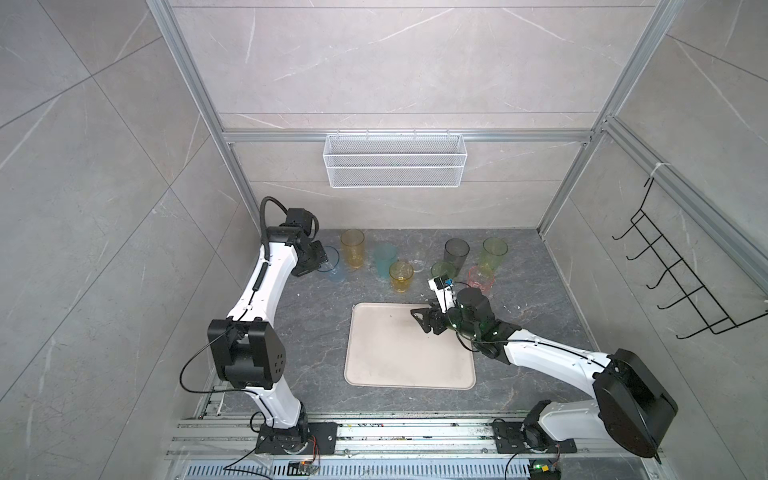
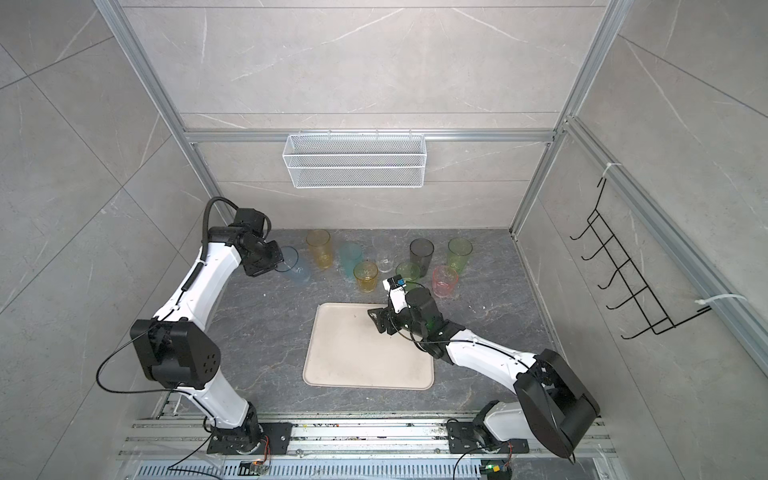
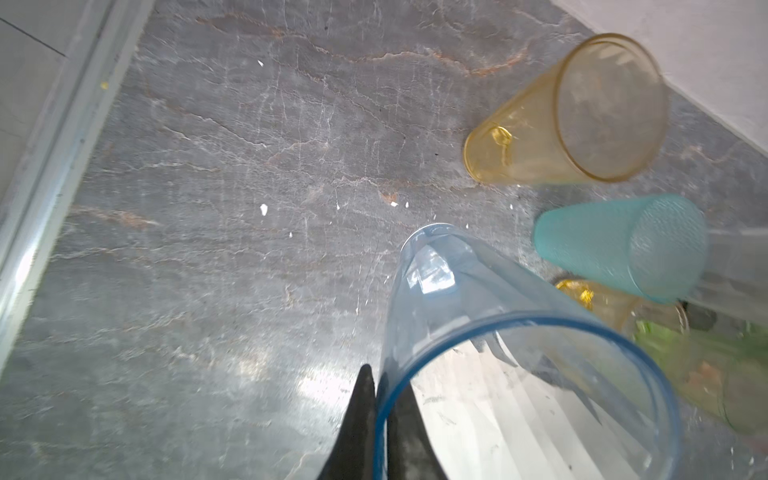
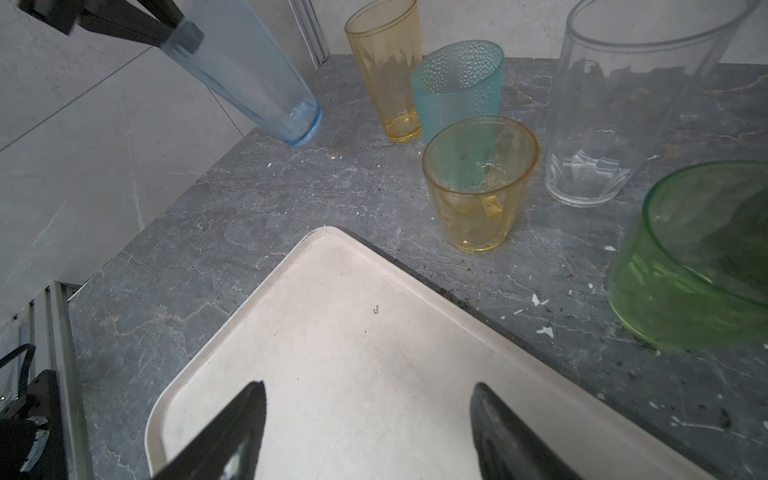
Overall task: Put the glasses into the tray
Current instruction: 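Grasp the blue cup with the left gripper and carry it over the tray, then lower the blue cup onto the tray's far corner and open the left gripper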
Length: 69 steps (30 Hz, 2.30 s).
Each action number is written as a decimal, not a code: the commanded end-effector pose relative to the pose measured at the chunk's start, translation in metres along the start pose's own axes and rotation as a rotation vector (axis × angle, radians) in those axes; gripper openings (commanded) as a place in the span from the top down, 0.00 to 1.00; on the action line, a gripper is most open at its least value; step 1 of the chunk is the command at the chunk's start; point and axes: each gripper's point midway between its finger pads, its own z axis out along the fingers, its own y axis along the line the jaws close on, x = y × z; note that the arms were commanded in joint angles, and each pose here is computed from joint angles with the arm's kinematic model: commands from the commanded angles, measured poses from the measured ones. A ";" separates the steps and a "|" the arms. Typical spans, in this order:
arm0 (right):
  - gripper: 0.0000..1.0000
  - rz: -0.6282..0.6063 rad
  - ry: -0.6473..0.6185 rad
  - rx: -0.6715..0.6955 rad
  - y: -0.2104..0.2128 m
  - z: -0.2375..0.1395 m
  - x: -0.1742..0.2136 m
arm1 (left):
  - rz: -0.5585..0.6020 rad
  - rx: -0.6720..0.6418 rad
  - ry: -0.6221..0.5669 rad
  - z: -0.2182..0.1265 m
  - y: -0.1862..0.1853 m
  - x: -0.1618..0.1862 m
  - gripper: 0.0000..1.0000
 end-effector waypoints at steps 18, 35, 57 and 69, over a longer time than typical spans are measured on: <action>0.22 -0.029 0.005 0.045 0.005 0.006 -0.005 | 0.334 -0.023 0.187 -0.022 -0.058 0.082 1.00; 0.22 -0.022 0.024 0.048 0.005 0.012 -0.001 | 0.329 -0.089 0.264 0.022 -0.063 0.102 1.00; 0.22 -0.024 0.042 0.065 0.004 0.014 0.000 | 0.350 -0.145 0.281 0.042 -0.069 0.112 1.00; 0.22 -0.026 0.044 0.073 0.003 0.014 0.000 | 0.342 -0.169 0.264 0.052 -0.063 0.117 0.82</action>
